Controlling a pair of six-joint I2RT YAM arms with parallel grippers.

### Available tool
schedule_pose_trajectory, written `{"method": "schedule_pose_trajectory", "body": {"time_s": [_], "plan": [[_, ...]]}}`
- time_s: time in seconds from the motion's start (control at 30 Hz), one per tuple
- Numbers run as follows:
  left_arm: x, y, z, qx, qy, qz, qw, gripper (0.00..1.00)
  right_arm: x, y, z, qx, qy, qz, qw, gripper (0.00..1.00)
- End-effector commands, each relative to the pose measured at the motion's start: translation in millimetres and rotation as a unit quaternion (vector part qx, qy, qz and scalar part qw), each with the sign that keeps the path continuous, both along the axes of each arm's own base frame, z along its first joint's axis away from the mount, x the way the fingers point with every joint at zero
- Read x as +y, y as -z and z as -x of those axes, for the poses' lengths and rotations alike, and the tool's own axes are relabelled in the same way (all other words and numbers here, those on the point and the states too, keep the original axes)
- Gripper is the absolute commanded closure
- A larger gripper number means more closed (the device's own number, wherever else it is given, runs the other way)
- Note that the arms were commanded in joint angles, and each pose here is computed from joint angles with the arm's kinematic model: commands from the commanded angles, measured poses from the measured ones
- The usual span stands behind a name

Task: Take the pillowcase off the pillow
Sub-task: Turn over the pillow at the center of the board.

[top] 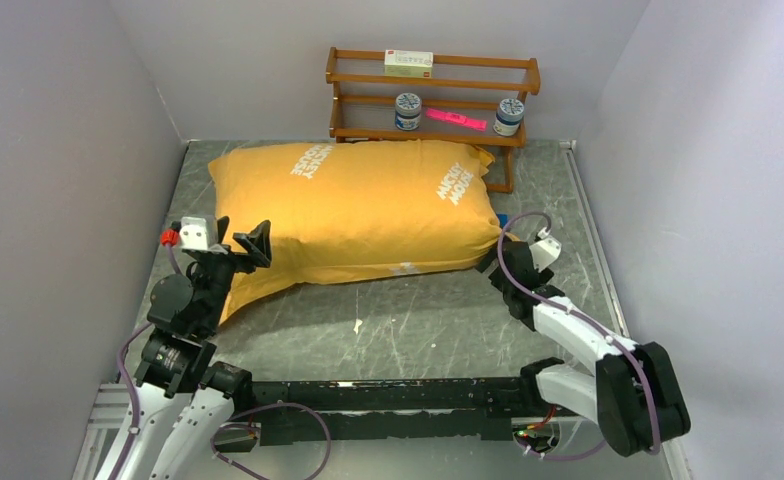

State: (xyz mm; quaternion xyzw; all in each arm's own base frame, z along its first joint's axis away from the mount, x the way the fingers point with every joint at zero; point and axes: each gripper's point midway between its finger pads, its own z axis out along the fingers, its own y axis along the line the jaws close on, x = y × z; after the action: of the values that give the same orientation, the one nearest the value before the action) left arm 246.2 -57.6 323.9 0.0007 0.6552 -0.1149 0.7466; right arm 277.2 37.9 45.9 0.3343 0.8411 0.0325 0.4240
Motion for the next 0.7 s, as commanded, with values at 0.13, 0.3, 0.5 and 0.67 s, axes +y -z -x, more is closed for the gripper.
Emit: {"method": "schedule_pose_trajectory", "body": {"time_s": [0.13, 0.3, 0.5, 0.67], "plan": [[1.4, -5.2, 1.5, -0.014, -0.003, -0.007, 1.000, 0.17, -16.4, -64.1, -96.4, -0.160, -0.028, -0.002, 0.987, 0.00], [2.1, -5.9, 2.6, -0.016, -0.004, -0.006, 1.000, 0.17, -22.1, -60.2, -121.0, -0.159, -0.063, -0.011, 0.985, 0.00], [2.2, -7.2, 4.2, -0.019, -0.003, -0.005, 1.000, 0.17, -3.0, -73.6, -111.9, -0.142, -0.125, -0.034, 0.981, 0.00], [2.5, -8.3, 5.4, -0.021, -0.003, -0.004, 1.000, 0.17, -10.7, -71.8, -82.4, -0.108, -0.103, -0.032, 0.988, 0.00]]}}
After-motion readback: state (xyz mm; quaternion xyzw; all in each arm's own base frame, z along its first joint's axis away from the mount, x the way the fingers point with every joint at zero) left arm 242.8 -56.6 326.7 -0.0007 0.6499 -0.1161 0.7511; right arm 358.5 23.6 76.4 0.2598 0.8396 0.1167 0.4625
